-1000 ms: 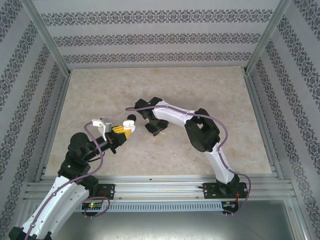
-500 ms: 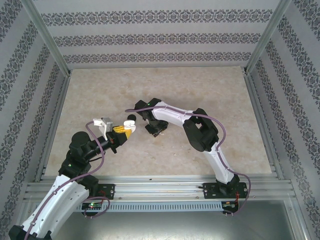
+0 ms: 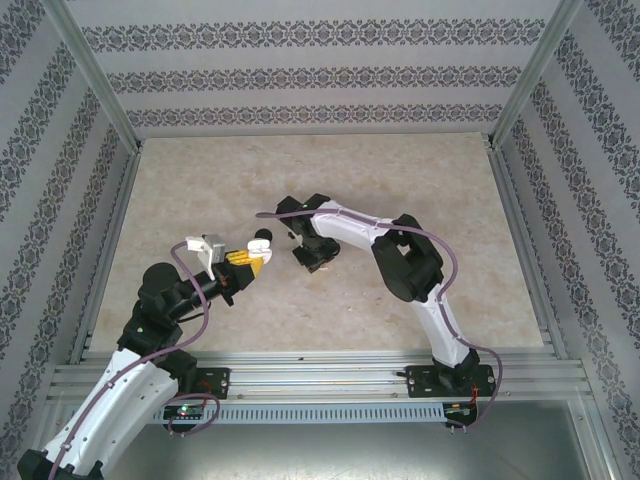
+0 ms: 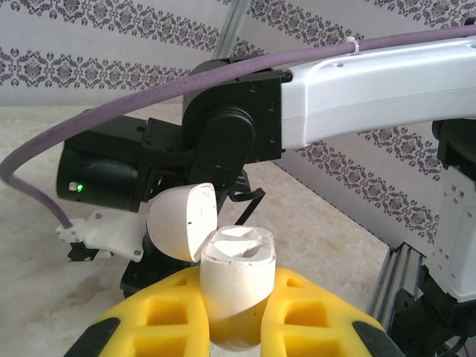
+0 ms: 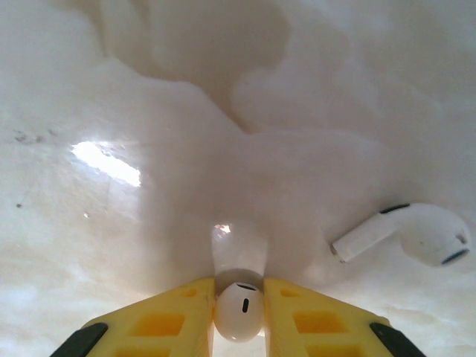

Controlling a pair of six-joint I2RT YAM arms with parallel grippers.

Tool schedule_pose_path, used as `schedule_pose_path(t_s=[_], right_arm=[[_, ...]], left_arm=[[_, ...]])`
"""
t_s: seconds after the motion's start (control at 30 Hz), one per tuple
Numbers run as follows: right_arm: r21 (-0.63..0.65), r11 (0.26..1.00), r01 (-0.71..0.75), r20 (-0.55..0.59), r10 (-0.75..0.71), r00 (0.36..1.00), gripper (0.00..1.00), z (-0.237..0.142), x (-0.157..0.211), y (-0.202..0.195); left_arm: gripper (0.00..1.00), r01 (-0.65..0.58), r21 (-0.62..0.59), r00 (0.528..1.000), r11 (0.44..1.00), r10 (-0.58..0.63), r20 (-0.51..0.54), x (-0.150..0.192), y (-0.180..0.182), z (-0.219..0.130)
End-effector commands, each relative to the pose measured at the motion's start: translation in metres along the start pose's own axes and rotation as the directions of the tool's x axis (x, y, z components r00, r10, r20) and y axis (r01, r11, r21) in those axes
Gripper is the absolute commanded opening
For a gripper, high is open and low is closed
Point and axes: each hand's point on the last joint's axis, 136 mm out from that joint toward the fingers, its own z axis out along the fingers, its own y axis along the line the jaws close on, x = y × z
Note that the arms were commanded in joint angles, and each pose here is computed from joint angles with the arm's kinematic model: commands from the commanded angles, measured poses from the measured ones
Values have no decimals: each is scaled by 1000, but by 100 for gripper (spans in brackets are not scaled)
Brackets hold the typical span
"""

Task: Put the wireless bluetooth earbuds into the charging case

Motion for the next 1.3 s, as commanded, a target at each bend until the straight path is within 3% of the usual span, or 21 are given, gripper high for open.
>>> schedule_pose_path(t_s=[0.0,0.2,0.47,0.7,0.97,1.27], right_arm=[[-129,987,-91,45,97,994,22,-17,-1,2],[-313,929,-196,150,252,956,21,-62,-8,-3],[-515,817,-258,279,445,851,20,-144,-9,-12],[-653,723,-227,372,566,735,20,-224,5,-14],[-817,561,-137,387,708,591,21,-301,14,-3],[-882,471,-25,381,742,552,22,-349,13,27]], left_arm=[[0,-60,53,997,997,57,53,-14,-11,1],[0,-86,88,994,992,80,68,-19,-15,5],[0,-130,108,989,986,120,91,-31,-15,18],[0,-227,92,963,970,209,170,-56,-11,35],[0,-311,20,916,950,294,272,-88,-10,51],[0,-379,-31,866,925,366,339,-106,-22,63]])
